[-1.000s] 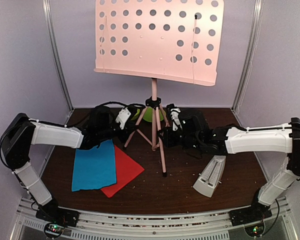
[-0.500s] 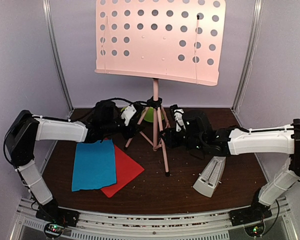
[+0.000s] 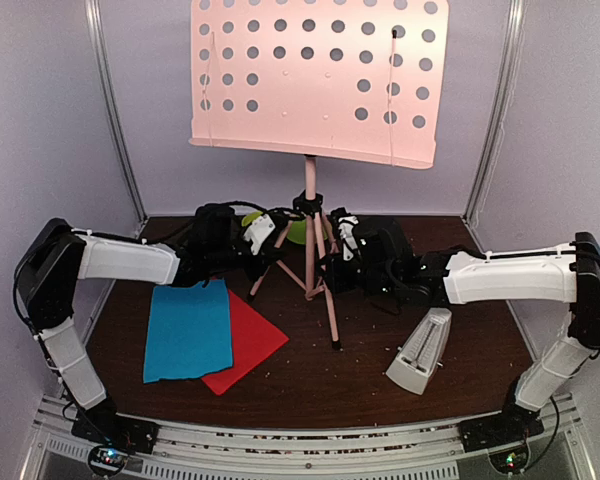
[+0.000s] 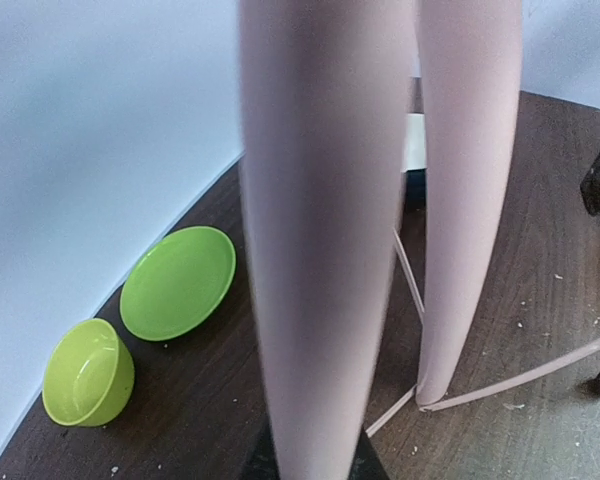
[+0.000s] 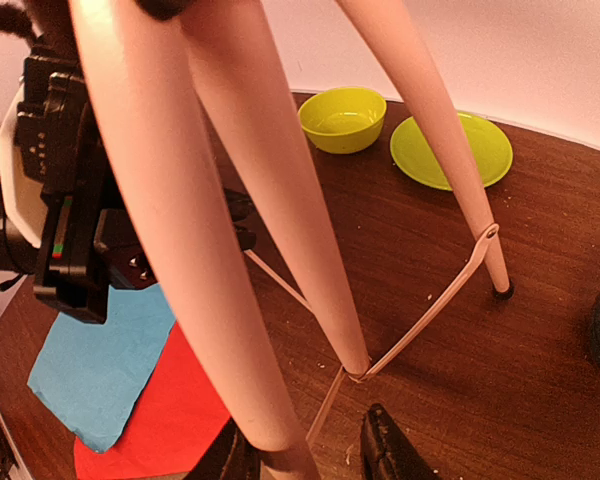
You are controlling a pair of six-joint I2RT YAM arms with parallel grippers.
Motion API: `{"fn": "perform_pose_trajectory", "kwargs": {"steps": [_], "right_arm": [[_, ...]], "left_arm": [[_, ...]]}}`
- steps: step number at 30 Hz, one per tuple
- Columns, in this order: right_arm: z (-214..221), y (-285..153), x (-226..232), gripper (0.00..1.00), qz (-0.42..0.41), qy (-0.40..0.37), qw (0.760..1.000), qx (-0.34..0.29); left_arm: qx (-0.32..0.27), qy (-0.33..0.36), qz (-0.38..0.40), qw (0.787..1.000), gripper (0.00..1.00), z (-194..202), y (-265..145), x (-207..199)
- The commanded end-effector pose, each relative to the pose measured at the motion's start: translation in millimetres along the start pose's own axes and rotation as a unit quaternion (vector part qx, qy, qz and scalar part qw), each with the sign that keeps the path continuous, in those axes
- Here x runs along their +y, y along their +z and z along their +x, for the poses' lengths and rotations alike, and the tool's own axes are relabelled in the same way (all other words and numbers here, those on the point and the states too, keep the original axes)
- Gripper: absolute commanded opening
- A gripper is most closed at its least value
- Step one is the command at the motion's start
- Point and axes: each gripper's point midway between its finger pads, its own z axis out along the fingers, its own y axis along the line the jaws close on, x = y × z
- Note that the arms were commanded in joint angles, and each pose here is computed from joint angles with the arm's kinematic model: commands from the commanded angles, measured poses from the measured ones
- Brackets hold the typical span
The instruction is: Set up the instrument practice props
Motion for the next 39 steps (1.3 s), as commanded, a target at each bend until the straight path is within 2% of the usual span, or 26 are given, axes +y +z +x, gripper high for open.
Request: {"fn": "perform_pose_trajectory", "kwargs": {"steps": [1, 6, 15, 21, 34, 39], "right_arm": [[-6, 11, -27, 0.28, 0.061, -0.015, 0.998, 0.0], [-8, 19, -39, 0.16, 0.068, -0.02, 0.997, 0.002], [-26, 20, -65, 0.01, 0.055, -0.038, 0.998, -0.017], [-32, 9, -76, 0.0, 0.047, -0.049, 0.998, -0.017], [4, -14, -95, 0.0, 0.053, -0.062, 0.996, 0.02], [2, -9, -81, 0.0, 0.014, -0.066, 0.997, 0.025]], "left_arm": [[-0.027, -0.03, -0.04, 0.998, 0.08, -16, -15, 14], [-0.027, -0.049, -0.058, 0.997, 0.05, -9, -19, 14], [-0.026, -0.057, -0.066, 0.996, 0.0, -5, -22, 6], [-0.014, -0.052, -0.081, 0.995, 0.0, -2, -28, 8], [0.03, -0.024, -0.087, 0.995, 0.0, 26, -45, 2], [0.02, -0.031, -0.041, 0.998, 0.0, 15, -34, -11]]}}
